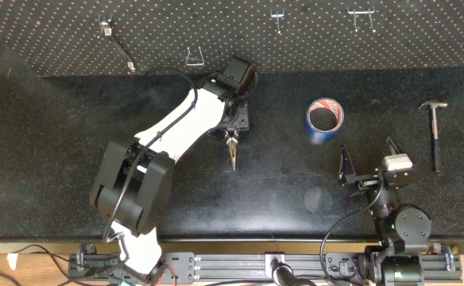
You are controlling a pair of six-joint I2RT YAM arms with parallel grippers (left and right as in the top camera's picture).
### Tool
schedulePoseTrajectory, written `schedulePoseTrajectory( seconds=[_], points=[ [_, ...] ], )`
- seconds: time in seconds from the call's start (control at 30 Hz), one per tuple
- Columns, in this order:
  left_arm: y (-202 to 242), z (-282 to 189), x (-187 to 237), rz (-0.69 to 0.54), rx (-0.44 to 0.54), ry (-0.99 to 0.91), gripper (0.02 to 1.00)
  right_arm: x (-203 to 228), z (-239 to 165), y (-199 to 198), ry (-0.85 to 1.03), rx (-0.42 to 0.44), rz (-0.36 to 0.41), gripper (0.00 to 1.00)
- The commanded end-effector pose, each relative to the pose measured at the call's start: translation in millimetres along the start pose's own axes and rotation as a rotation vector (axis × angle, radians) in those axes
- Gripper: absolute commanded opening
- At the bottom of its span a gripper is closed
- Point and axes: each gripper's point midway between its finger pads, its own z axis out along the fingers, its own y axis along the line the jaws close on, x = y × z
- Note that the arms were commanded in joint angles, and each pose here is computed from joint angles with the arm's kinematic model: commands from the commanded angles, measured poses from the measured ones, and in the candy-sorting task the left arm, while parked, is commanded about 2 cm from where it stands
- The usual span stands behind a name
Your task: Place Tools Onto Pegboard
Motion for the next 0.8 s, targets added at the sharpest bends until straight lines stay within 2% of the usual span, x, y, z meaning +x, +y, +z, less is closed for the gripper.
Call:
schedulePoseTrajectory(
  seconds=[0.03,0.57,0.6,0.63,0.67,0.7,0.73,0.8],
  points=[
    [2.7,10.1,5.1,0.005,-0.018,0.024,0.573,0.8,-0.1,2.2,0.0,-0.01,0.007,0.978],
    [2.7,10.1,5.1,0.005,-0.018,0.024,0.452,0.8,-0.1,2.2,0.0,-0.01,0.007,0.98],
    [2.7,10.1,5.1,0.005,-0.018,0.024,0.426,0.8,-0.1,2.2,0.0,-0.01,0.007,0.978],
    [2.6,10.1,5.2,0.005,-0.017,0.025,0.349,0.8,-0.1,2.2,0.0,-0.01,0.007,0.978],
    [2.5,10.1,5.4,0.005,-0.017,0.025,0.237,0.8,-0.1,2.2,0.0,-0.01,0.007,0.978],
    [2.3,10.1,6.0,0.006,-0.015,0.029,0.073,0.8,-0.1,2.2,0.0,-0.01,0.007,0.978],
    [2.8,10.1,7.0,0.005,-0.017,0.033,0.029,0.8,-0.1,2.2,0.0,-0.01,0.007,0.978],
    [8.2,9.7,10.2,0.007,-0.044,0.043,0.029,0.8,-0.1,2.2,0.0,-0.01,0.007,0.978]
  ],
)
